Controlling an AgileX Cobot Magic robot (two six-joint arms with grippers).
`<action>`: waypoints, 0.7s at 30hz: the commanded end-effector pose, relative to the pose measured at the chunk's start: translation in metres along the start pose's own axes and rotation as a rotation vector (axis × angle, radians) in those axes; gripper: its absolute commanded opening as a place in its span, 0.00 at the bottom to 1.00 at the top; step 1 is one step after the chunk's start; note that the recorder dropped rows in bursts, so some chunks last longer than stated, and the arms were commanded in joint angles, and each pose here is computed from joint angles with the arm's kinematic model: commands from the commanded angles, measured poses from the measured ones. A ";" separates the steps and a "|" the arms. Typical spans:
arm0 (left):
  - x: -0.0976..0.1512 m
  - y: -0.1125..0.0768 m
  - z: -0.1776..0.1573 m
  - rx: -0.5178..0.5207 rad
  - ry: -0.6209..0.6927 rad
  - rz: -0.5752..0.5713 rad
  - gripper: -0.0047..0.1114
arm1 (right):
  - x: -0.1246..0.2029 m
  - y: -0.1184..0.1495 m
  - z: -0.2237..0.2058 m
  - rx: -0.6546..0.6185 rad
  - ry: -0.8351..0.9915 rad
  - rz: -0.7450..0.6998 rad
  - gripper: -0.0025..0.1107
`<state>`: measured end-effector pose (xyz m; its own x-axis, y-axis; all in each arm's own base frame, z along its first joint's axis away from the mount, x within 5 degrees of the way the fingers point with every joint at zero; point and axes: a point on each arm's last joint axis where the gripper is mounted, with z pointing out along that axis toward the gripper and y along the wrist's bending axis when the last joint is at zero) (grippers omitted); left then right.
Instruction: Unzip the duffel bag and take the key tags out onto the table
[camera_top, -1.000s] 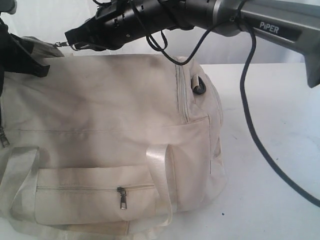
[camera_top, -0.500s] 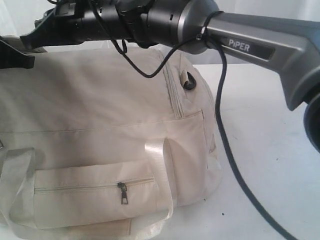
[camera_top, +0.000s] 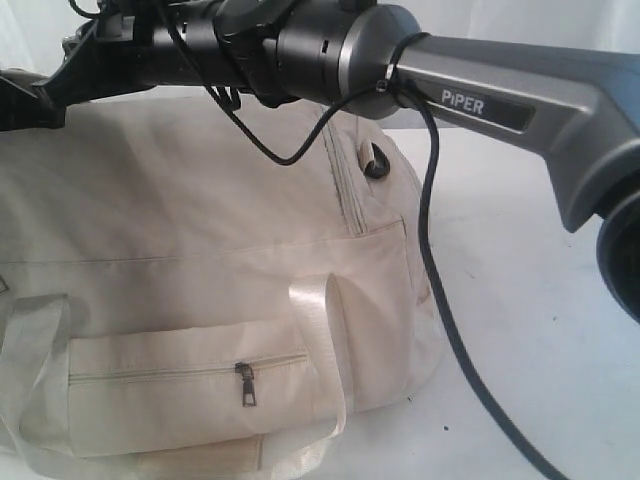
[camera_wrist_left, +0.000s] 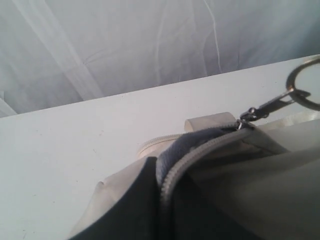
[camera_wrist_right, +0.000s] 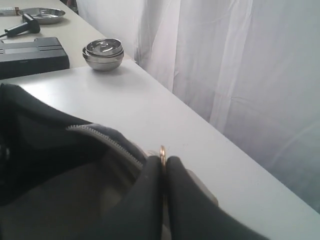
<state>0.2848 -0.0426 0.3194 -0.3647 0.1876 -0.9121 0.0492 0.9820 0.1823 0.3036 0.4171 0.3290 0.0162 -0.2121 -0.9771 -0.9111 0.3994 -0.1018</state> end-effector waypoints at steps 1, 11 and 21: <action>-0.011 0.015 -0.008 -0.093 -0.020 0.003 0.32 | -0.013 -0.007 -0.010 0.015 -0.030 -0.015 0.02; 0.008 0.013 -0.041 -0.069 0.024 0.031 0.34 | -0.008 -0.044 -0.023 0.033 -0.005 0.116 0.02; 0.082 -0.051 -0.067 0.422 -0.031 0.030 0.04 | -0.006 -0.036 -0.023 -0.051 0.024 0.120 0.02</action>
<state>0.1969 -0.0702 0.2731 -0.3471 0.1867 -0.9191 0.3510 0.9346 0.0573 0.3196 0.3961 0.3237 -0.1216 -0.2352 -0.9643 -0.9446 0.3258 0.0397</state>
